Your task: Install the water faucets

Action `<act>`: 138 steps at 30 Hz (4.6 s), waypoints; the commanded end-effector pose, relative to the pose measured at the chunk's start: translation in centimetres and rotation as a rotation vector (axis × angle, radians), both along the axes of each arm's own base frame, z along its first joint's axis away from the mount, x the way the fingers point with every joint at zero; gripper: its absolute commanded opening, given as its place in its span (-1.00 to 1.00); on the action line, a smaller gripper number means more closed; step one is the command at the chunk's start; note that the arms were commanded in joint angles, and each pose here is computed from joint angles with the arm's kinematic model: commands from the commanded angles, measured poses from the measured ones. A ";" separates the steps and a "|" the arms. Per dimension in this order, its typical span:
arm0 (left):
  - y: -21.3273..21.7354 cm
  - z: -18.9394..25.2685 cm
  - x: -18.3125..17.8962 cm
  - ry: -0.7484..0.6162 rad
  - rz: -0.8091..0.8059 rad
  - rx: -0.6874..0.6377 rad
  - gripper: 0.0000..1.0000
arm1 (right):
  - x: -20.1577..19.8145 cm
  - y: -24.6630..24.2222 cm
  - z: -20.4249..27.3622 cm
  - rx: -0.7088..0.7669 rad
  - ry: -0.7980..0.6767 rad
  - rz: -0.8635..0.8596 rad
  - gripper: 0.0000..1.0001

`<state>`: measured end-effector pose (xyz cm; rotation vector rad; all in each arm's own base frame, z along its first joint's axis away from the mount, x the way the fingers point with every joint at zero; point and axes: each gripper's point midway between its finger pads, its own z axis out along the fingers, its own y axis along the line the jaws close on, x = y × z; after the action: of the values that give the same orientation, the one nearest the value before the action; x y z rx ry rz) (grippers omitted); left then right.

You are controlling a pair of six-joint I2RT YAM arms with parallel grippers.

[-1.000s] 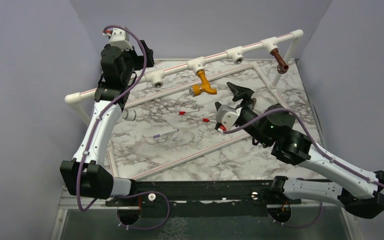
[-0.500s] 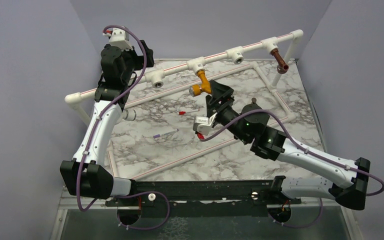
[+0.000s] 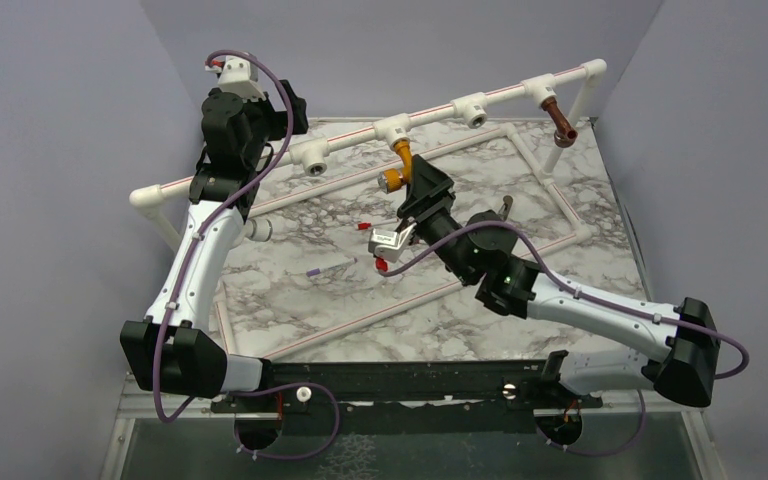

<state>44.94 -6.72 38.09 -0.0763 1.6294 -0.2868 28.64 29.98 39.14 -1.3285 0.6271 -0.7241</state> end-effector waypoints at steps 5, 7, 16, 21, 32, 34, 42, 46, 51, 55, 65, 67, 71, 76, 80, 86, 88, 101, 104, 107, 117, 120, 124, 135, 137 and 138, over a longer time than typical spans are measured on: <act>1.2 -9.6 -0.6 0.294 0.002 0.008 0.98 | 0.4 0.4 0.5 0.054 -0.026 -0.021 -0.22; 1.2 -9.6 -0.5 0.294 0.002 0.008 0.98 | 0.6 0.5 0.3 0.071 -0.020 -0.024 -0.63; 1.4 -9.5 -0.5 0.292 0.004 0.005 0.98 | 0.4 0.6 0.5 0.402 0.120 0.047 -0.99; 1.4 -9.5 -0.5 0.293 0.000 0.002 0.98 | 0.3 0.5 0.8 0.693 0.264 0.105 -0.99; 1.3 -9.4 -0.6 0.292 -0.006 -0.006 0.98 | 0.3 -0.4 0.8 1.440 0.629 0.206 -0.99; 1.4 -9.4 -0.6 0.293 -0.004 -0.007 0.98 | 0.3 -0.5 0.6 1.566 0.688 0.229 -0.99; 1.3 -9.2 -0.6 0.287 -0.008 -0.010 0.98 | 0.5 -1.8 -1.3 2.113 0.898 0.264 -0.99; 1.3 -9.0 -0.7 0.284 -0.009 -0.010 0.98 | 0.5 -1.6 -3.0 2.346 1.035 0.239 -0.99; 1.4 -9.0 -0.8 0.282 -0.007 -0.010 0.98 | 0.0 -1.4 -4.7 2.564 1.179 0.287 -0.99; 1.4 -9.0 -0.8 0.283 -0.005 -0.010 0.98 | -0.3 -0.8 -5.4 2.685 1.303 0.228 -0.99; 1.4 -9.1 -0.7 0.286 -0.004 -0.009 0.98 | -0.5 -1.4 -6.4 2.718 1.307 0.072 -0.99; 1.5 -9.1 -0.7 0.286 -0.003 -0.010 0.98 | -0.5 -1.7 -6.3 2.697 1.286 0.070 -0.90; 1.5 -9.2 -0.6 0.288 0.000 -0.010 0.98 | -0.8 -2.6 -5.7 2.650 1.249 0.086 -0.23; 1.5 -9.3 -0.6 0.289 0.001 -0.009 0.98 | -1.3 -3.4 -4.9 2.567 1.235 0.120 0.54; 1.5 -9.3 -0.6 0.290 0.001 -0.009 0.98 | -1.9 -3.9 -4.8 2.466 1.223 0.101 0.74; 1.6 -9.3 -0.6 0.290 0.001 -0.008 0.98 | -3.3 -5.1 -2.5 2.215 1.172 0.195 0.75; 1.6 -9.3 -0.6 0.290 0.001 -0.009 0.98 | -4.1 -5.5 -1.1 2.097 1.133 0.259 0.72; 1.5 -9.4 -0.6 0.292 0.001 -0.010 0.98 | -5.5 -7.2 3.9 1.238 0.755 0.194 0.67; 1.5 -9.5 -0.5 0.294 -0.002 -0.011 0.98 | -6.2 -6.5 4.2 0.970 0.681 0.217 0.67; 1.5 -9.4 -0.6 0.293 -0.002 -0.011 0.98 | -7.0 -5.4 3.5 0.689 0.627 0.249 0.64; 1.5 -9.4 -0.5 0.293 -0.002 -0.011 0.98 | -4.8 -3.6 -0.1 0.039 0.353 0.147 0.64; 1.5 -9.5 -0.5 0.296 -0.003 -0.011 0.98 | -3.8 -3.3 0.0 -0.029 0.273 0.105 0.64; 1.6 -9.6 -0.5 0.297 -0.002 -0.011 0.98 | -2.6 -2.7 0.8 -0.072 0.147 0.059 0.65; 1.7 -9.7 -0.4 0.300 0.001 -0.016 0.98 | -0.2 -1.2 1.5 -0.075 0.001 -0.048 0.60; 1.8 -9.7 -0.4 0.299 0.005 -0.016 0.98 | 0.1 -1.0 1.2 -0.074 0.009 -0.059 0.56; 1.8 -9.7 -0.4 0.299 0.004 -0.015 0.98 | 0.3 -0.8 0.9 -0.078 0.013 -0.064 0.54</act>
<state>44.95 -6.47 37.91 -0.0806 1.6396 -0.3146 28.47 29.41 38.78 -1.4354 0.6719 -0.7131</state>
